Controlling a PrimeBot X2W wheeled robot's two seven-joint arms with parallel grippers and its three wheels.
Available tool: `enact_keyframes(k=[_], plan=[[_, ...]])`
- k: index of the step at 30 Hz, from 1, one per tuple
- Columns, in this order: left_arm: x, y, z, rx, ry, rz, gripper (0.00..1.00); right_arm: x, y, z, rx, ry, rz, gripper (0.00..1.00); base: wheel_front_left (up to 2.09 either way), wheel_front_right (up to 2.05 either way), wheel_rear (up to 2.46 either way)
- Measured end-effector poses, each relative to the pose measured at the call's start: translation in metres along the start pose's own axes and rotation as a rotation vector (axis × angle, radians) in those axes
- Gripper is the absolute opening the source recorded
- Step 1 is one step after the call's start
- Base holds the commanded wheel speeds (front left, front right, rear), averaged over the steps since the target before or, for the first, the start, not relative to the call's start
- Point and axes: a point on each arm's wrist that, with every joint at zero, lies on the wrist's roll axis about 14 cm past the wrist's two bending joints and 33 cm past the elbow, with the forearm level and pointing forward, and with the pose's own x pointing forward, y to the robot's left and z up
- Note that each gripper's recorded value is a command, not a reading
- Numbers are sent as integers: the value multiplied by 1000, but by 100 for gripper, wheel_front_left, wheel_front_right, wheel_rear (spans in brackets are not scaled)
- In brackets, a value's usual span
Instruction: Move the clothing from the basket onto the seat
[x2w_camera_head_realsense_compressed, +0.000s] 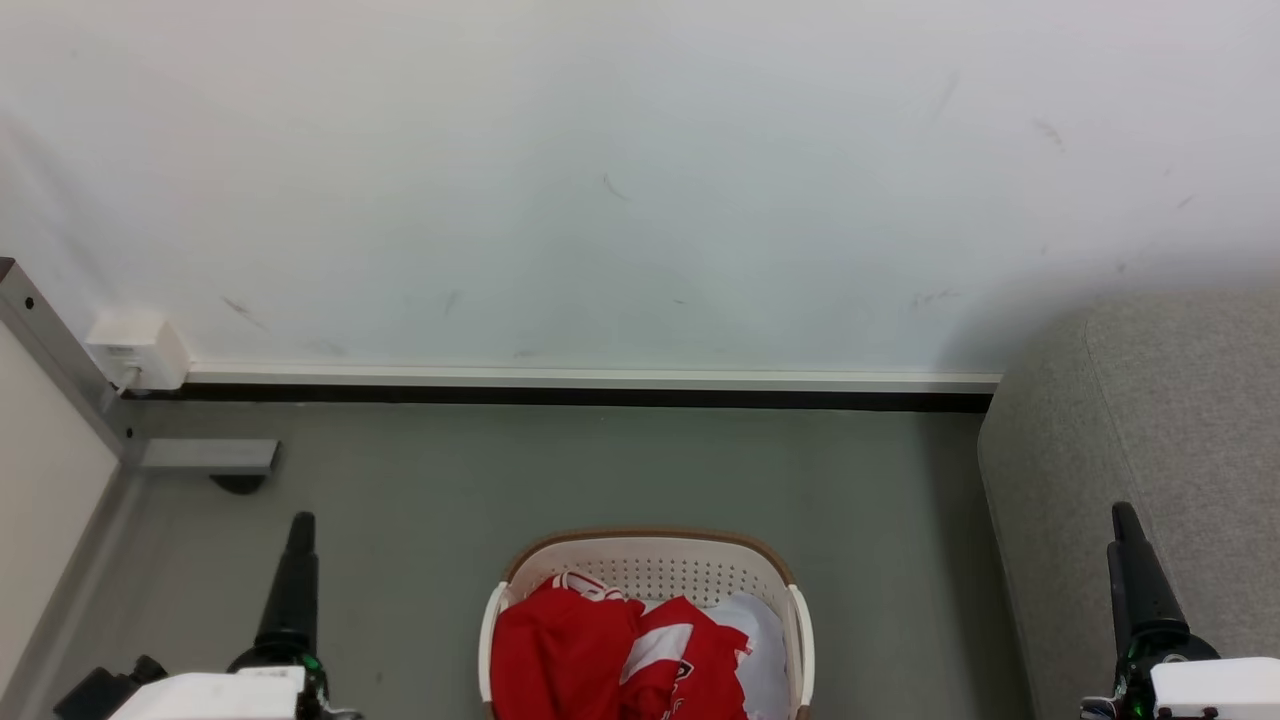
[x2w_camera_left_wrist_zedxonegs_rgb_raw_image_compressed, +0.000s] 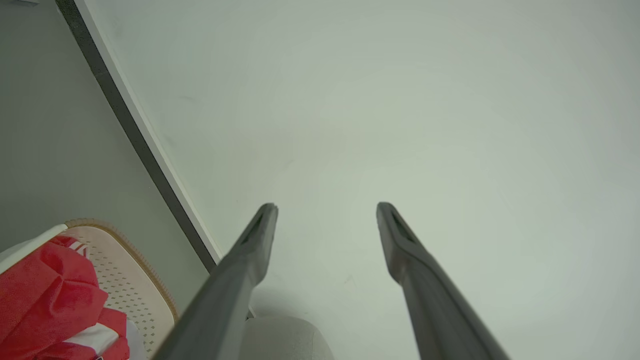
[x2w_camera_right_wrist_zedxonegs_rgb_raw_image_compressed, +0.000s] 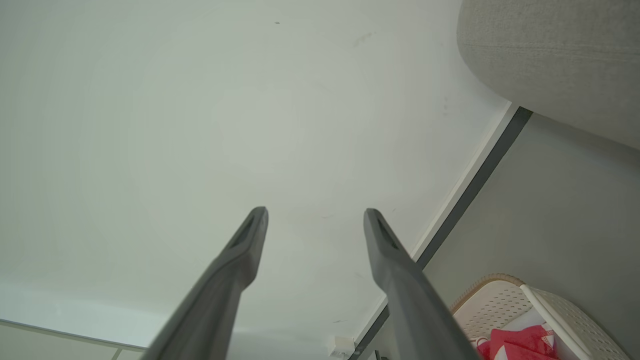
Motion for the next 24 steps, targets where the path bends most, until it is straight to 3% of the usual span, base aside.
enact_keyframes(k=[10,24], plan=[[2,-14,-1,241,-7,-44,100,2,10,-1,-140,-6,31,100,0,0,0],[2,-22,-13,583,0,-59,100,3,17,-5,-481,8,70,100,0,0,0]])
